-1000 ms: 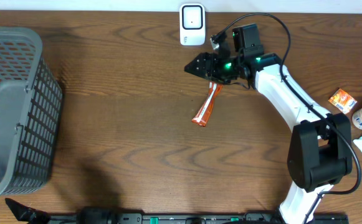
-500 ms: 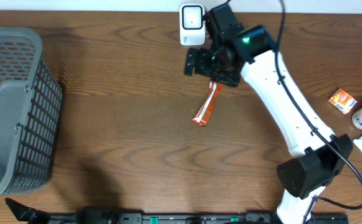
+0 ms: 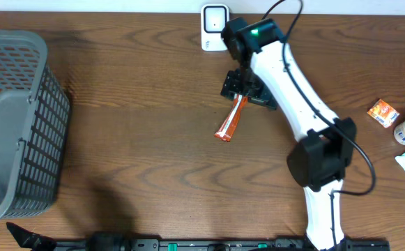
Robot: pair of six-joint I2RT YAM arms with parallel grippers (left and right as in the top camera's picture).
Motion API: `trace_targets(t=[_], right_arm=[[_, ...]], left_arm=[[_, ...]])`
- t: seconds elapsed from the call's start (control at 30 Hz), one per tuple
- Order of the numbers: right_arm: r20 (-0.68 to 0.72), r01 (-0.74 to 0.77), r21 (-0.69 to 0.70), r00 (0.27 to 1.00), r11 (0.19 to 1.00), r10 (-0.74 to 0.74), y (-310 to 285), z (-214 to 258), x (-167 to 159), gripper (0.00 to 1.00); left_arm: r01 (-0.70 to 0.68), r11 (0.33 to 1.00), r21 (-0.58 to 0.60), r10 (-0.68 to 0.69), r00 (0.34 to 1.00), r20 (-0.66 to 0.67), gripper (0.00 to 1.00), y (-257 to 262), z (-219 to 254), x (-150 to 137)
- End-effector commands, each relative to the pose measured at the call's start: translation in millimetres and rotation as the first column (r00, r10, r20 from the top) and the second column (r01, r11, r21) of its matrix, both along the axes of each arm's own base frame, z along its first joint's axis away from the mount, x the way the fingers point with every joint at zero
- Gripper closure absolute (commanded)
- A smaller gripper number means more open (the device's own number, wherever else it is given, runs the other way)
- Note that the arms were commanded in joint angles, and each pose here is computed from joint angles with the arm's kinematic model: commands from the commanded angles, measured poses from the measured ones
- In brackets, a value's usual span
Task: Scan the item barcode
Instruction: 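Carry the TOP bar away from the scanner toward the right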
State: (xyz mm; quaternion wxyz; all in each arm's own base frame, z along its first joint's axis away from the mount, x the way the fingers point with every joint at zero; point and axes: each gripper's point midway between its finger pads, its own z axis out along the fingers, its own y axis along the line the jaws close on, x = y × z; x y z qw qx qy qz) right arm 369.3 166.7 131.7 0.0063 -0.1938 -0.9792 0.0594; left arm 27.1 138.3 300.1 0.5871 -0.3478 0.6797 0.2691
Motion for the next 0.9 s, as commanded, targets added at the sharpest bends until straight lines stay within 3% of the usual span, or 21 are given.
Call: trace_targets(t=[0.0,0.47,0.67,0.87], right_arm=[[0.019,0.025,-0.031,1.000,0.999,-0.025,6,-17,11,0.01],[0.101,0.039,0.028,0.994,0.999,-0.041,49,-89,67,0.10],[0.100,0.065,-0.011,0.993,0.998,-0.063,39,-95,68,0.31],[0.093,0.077,-0.031,0.993,0.997,-0.073,31,-98,69,0.43]], left_arm=[[-0.003,1.000,-0.005,0.003,1.000,0.009,0.17,0,-1,-1],[-0.003,1.000,-0.005,0.003,1.000,0.009,0.17,0,-1,-1],[-0.003,1.000,-0.005,0.003,1.000,0.008,0.16,0,-1,-1],[-0.003,1.000,-0.005,0.003,1.000,0.009,0.17,0,-1,-1]])
